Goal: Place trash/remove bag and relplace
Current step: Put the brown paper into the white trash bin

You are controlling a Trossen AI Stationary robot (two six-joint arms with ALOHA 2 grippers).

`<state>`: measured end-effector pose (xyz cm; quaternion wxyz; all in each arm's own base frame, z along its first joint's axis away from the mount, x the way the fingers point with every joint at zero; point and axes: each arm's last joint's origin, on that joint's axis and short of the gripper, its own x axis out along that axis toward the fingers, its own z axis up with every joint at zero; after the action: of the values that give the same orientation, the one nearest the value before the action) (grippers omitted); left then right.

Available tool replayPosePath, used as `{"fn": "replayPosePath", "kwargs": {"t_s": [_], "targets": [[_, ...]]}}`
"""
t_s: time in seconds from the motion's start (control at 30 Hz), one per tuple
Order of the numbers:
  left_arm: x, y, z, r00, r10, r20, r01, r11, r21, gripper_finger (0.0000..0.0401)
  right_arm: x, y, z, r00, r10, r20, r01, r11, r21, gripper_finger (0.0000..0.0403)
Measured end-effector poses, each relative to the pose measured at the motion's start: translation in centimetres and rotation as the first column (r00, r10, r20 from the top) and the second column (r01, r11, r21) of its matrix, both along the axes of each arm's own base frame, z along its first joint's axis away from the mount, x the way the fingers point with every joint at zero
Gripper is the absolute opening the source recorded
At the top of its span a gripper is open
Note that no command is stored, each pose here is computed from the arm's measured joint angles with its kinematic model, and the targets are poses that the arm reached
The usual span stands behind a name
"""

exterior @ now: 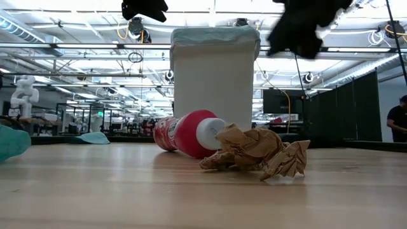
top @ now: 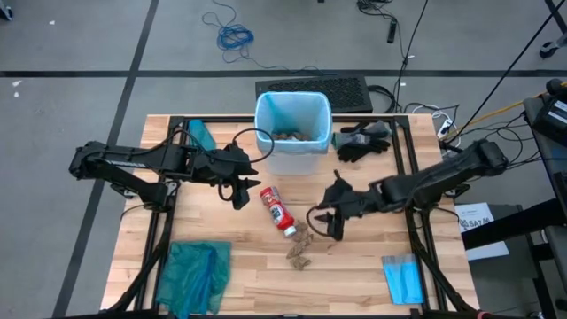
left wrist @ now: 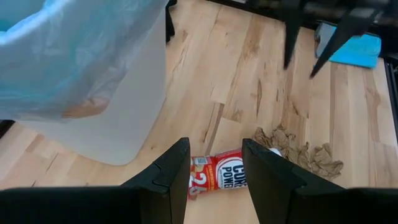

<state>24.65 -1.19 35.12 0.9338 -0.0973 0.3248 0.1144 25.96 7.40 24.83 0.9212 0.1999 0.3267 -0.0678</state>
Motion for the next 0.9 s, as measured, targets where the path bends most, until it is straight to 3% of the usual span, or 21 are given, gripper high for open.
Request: {"fn": "replayPosePath", "kwargs": {"t_s": [0.2, 0.53, 0.7, 0.8, 0.9], "targets": [[0.0, 0.0, 0.0, 1.0, -0.001, 0.004, 0.001, 1.0, -0.001, 0.0141, 0.3, 0.3, -5.1, 0.999, -0.04, 0.023, 0.037, 0.99, 0.134, 0.0178], [0.1, 0.0, 0.1, 1.0, -0.005, 0.009, 0.005, 1.0, -0.009, 0.0141, 2.8, 1.0, -10.9, 0.996, -0.027, -0.081, 0.04, 0.986, 0.165, 0.0194], [0.1, 0.0, 0.1, 1.0, 0.006, 0.011, -0.005, 1.0, -0.027, 0.0141, 4.2, 0.9, -12.6, 0.997, -0.068, -0.027, 0.072, 0.973, 0.22, 0.0193], [0.1, 0.0, 0.1, 1.0, 0.006, 0.012, -0.006, 1.0, -0.028, 0.0141, 4.6, 0.9, -13.5, 0.993, -0.112, -0.034, 0.117, 0.956, 0.27, 0.0175], [0.1, 0.0, 0.1, 1.0, 0.006, 0.012, -0.006, 1.0, -0.028, 0.0141, 4.6, 0.9, -13.7, 0.989, -0.139, -0.046, 0.146, 0.942, 0.301, 0.0118]]}}
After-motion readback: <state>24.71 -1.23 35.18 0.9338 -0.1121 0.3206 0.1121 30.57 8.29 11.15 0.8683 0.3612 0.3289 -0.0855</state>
